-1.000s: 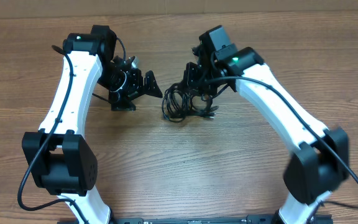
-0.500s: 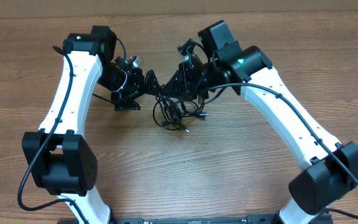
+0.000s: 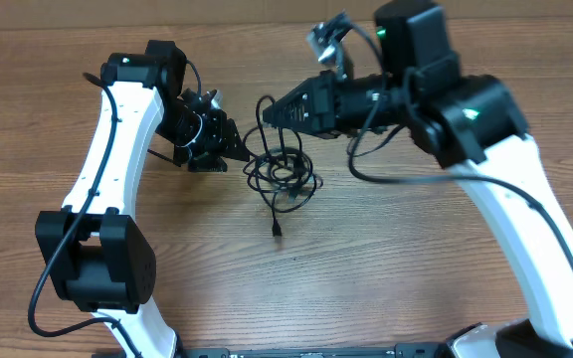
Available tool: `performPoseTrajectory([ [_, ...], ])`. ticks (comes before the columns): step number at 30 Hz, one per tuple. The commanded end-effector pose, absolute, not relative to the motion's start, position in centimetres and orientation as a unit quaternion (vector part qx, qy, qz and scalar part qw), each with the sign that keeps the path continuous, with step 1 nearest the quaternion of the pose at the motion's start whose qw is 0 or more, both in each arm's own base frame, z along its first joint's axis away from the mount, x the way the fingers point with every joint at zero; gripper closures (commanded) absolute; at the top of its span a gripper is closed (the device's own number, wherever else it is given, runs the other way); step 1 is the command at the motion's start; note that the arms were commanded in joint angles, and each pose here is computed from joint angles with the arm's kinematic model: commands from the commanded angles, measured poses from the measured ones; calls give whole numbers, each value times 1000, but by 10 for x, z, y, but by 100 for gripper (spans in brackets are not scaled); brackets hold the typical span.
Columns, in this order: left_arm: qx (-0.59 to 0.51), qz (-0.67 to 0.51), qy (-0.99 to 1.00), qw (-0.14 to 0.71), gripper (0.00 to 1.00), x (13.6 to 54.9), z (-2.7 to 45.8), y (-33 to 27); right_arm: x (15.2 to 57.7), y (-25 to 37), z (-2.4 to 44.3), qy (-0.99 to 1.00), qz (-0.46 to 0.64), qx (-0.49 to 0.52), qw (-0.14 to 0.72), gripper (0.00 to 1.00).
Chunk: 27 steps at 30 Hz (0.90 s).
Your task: Untangle cables
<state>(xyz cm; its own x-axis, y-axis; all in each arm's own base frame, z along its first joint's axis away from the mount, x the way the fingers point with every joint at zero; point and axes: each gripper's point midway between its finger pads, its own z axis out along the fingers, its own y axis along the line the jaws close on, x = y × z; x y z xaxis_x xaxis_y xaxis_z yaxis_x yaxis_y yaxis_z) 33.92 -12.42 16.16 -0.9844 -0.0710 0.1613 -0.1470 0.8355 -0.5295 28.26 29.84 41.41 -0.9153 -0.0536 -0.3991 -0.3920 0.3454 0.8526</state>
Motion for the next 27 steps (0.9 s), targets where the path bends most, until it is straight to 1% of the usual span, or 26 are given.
performPoseTrajectory([
  [1, 56, 273, -958, 63, 60, 342, 162, -124, 254, 283, 483, 765, 587, -163, 208, 96],
  [2, 56, 275, -958, 63, 59, 342, 162, -124, 253, 279, 496, 758, 588, -166, 228, 96],
  [3, 56, 275, -958, 64, 56, 342, 162, -124, 254, 277, 499, 758, 585, -164, 236, 96],
  [5, 54, 292, -952, 69, 53, 340, 166, -129, 268, 270, 490, 781, 554, -127, 259, 96],
  [6, 48, 304, -949, 69, 50, 339, 169, -133, 279, 263, 476, 803, 525, -94, 266, 96],
  [7, 28, 339, -938, 68, 45, 338, 176, -141, 299, 243, 440, 854, 439, -20, 277, 96],
  [8, 20, 354, -933, 67, 44, 337, 180, -144, 309, 228, 419, 878, 386, 16, 282, 96],
  [9, 8, 383, -922, 63, 42, 336, 188, -146, 315, 213, 390, 906, 325, 50, 265, 96],
  [11, 4, 445, -894, 56, 32, 337, 206, -145, 312, 224, 374, 916, 335, 42, 218, 96],
  [13, -6, 479, -876, 52, 19, 332, 217, -144, 312, 239, 375, 908, 367, 24, 199, 96],
  [15, -25, 479, -876, 59, 14, 323, 218, -142, 313, 249, 381, 899, 392, 10, 196, 96],
  [16, -34, 473, -878, 69, 14, 317, 217, -145, 314, 255, 387, 891, 409, 0, 199, 96],
  [20, -50, 463, -881, 83, 25, 310, 214, -158, 316, 265, 402, 872, 446, -4, 201, 96],
  [24, -36, 437, -894, 86, 30, 316, 205, -169, 312, 270, 407, 866, 465, -1, 184, 96],
  [26, -19, 422, -902, 91, 36, 319, 200, -173, 309, 271, 408, 864, 470, -5, 179, 96],
  [27, -21, 420, -903, 90, 47, 319, 199, -176, 310, 271, 408, 865, 469, -4, 179, 96],
])
